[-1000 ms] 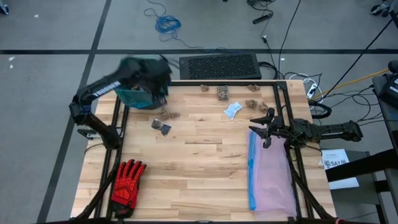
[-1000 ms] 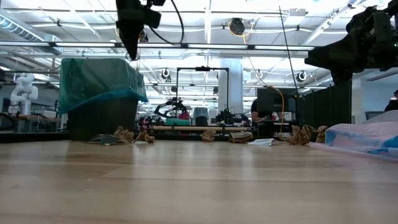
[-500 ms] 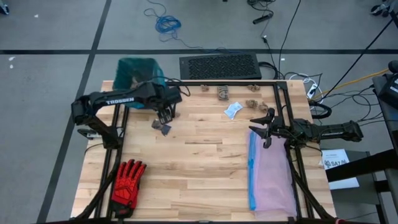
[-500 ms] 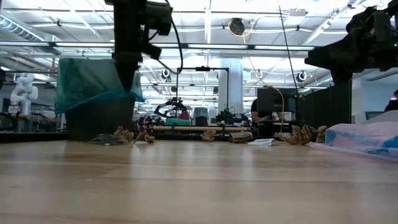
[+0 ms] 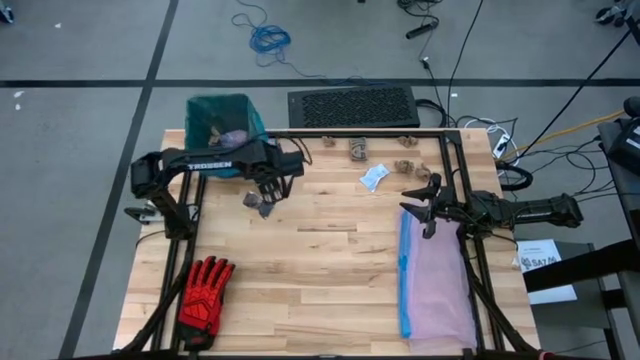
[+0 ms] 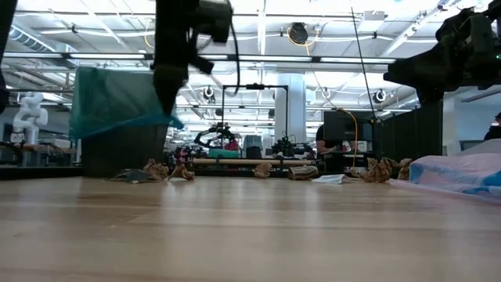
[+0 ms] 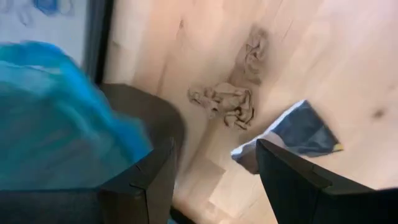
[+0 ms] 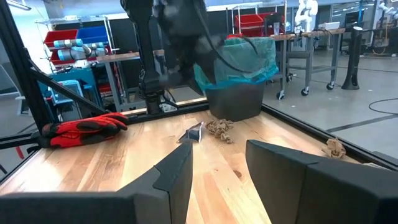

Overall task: Place trash/remove bag and relplace
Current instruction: Put the brown napkin in the trash bin

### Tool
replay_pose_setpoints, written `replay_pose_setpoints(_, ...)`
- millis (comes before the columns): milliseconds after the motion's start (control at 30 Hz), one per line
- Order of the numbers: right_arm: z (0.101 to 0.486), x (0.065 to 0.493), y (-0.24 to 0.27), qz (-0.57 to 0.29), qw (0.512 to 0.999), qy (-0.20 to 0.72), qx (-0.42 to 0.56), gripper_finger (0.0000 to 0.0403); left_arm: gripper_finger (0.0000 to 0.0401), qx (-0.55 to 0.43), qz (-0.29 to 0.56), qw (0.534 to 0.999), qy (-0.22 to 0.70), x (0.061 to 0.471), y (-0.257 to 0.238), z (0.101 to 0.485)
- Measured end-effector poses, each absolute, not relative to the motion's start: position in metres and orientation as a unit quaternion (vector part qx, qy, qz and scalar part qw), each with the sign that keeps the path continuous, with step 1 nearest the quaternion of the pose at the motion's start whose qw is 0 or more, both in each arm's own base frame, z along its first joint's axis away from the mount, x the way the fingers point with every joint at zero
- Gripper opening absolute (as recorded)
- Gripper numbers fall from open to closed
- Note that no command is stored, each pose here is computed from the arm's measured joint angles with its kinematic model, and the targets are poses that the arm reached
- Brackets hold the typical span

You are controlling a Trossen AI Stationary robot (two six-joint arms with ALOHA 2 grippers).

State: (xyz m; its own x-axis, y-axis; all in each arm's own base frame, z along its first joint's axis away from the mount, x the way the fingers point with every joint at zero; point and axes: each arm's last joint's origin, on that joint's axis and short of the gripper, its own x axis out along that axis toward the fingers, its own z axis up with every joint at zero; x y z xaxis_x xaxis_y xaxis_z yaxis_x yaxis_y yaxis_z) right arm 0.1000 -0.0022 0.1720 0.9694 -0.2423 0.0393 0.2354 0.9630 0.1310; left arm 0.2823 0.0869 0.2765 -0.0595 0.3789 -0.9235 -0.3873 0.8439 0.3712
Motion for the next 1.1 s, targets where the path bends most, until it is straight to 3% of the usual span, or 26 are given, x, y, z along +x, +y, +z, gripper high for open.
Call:
replay_pose_setpoints(267, 0.172, 0.1, -0.002, -0.121, 0.99, -0.027, 0.062, 0.0144, 0.0214, 0.005, 0.277, 0.741, 0.612, 0.297, 0.073, 0.311)
replay_pose_setpoints(467, 0.172, 0.1, -0.002, -0.121, 0.99, -0.027, 0.062, 0.0144, 0.0214, -0.035, 0.232, 0.74, 0.63, 0.305, 0.062, 0.294)
replay_pose_setpoints(800, 0.172, 0.1, -0.002, -0.121, 0.99, -0.026, 0.063, 0.0144, 0.0214, 0.013, 0.253, 0.631, 0.733, 0.331, 0.069, 0.206)
replay_pose_setpoints(1100, 0.171, 0.1, -0.002, -0.121, 0.991, -0.022, 0.062, 0.0144, 0.0214, 0.041, 0.304, 0.58, 0.755, 0.329, 0.097, 0.186)
